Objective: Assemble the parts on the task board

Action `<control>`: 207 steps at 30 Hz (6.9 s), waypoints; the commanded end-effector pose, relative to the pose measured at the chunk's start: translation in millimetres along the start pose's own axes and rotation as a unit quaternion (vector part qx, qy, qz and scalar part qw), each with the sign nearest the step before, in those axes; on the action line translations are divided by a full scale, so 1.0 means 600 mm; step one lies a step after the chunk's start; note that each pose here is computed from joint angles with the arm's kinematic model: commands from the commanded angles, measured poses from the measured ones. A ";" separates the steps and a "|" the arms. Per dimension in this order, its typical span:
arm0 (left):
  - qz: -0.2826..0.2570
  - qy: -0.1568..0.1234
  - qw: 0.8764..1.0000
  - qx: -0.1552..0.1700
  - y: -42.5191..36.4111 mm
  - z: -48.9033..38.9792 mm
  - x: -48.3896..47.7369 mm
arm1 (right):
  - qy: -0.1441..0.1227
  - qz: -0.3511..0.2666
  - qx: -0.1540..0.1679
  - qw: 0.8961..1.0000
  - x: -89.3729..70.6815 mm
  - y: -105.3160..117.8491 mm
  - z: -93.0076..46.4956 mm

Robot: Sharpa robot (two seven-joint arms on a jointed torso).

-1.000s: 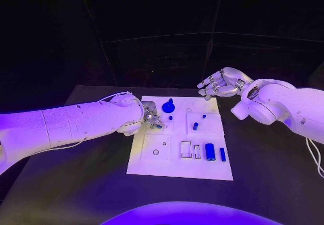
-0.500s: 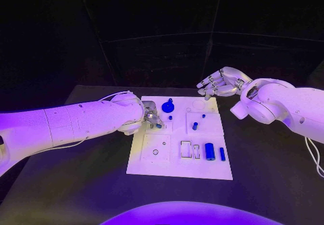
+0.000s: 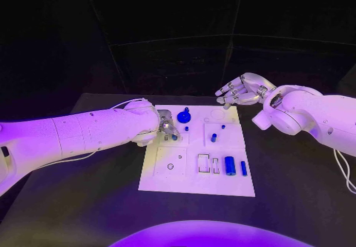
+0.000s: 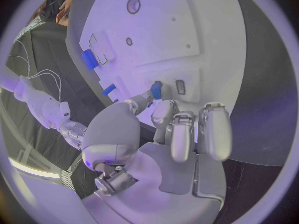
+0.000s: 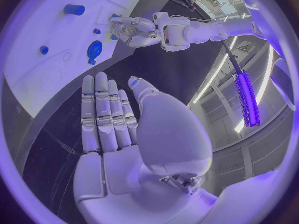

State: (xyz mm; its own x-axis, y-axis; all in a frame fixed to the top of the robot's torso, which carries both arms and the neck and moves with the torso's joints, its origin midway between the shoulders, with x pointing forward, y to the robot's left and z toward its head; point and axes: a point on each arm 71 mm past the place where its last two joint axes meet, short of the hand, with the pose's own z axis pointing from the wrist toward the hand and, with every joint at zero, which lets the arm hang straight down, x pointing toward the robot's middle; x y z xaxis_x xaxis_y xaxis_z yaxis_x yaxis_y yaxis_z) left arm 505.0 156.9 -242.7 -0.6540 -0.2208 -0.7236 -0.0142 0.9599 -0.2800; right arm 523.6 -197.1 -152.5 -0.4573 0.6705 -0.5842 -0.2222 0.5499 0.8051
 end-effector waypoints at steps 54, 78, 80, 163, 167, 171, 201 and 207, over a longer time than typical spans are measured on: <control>-0.010 -0.022 0.998 -0.056 0.055 -0.007 -0.155 | 0.005 -0.001 -0.005 1.000 0.003 0.003 0.009; -0.002 0.002 0.998 -0.070 0.053 0.046 -0.137 | 0.009 -0.001 -0.010 1.000 0.010 0.009 0.014; 0.001 0.005 0.998 -0.070 0.052 0.048 -0.133 | 0.009 -0.001 -0.010 1.000 0.010 0.009 0.015; -0.092 -0.047 0.995 0.001 0.077 -0.021 -0.081 | 0.008 -0.001 -0.010 1.000 0.006 0.005 0.014; -0.098 -0.053 0.994 0.009 0.078 -0.027 -0.067 | 0.007 -0.002 -0.010 1.000 0.005 0.005 0.014; -0.092 -0.048 0.995 0.014 0.074 -0.030 -0.052 | 0.007 -0.002 -0.010 1.000 0.005 0.005 0.014; -0.044 0.003 0.999 -0.007 0.068 -0.026 -0.020 | 0.010 -0.001 -0.011 1.000 0.007 0.006 0.015; -0.043 0.005 0.999 -0.011 0.070 -0.024 -0.020 | 0.010 -0.001 -0.011 1.000 0.007 0.006 0.015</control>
State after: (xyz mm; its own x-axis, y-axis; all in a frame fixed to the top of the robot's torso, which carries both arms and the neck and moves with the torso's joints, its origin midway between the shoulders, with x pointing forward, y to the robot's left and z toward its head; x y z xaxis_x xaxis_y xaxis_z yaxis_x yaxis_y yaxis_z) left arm 502.1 201.5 -234.0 -0.6415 -0.3227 -0.6959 -0.0863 0.9318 -0.3526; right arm 529.0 -189.5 -154.5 -0.4680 0.6629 -0.5844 -0.2303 0.5470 0.8049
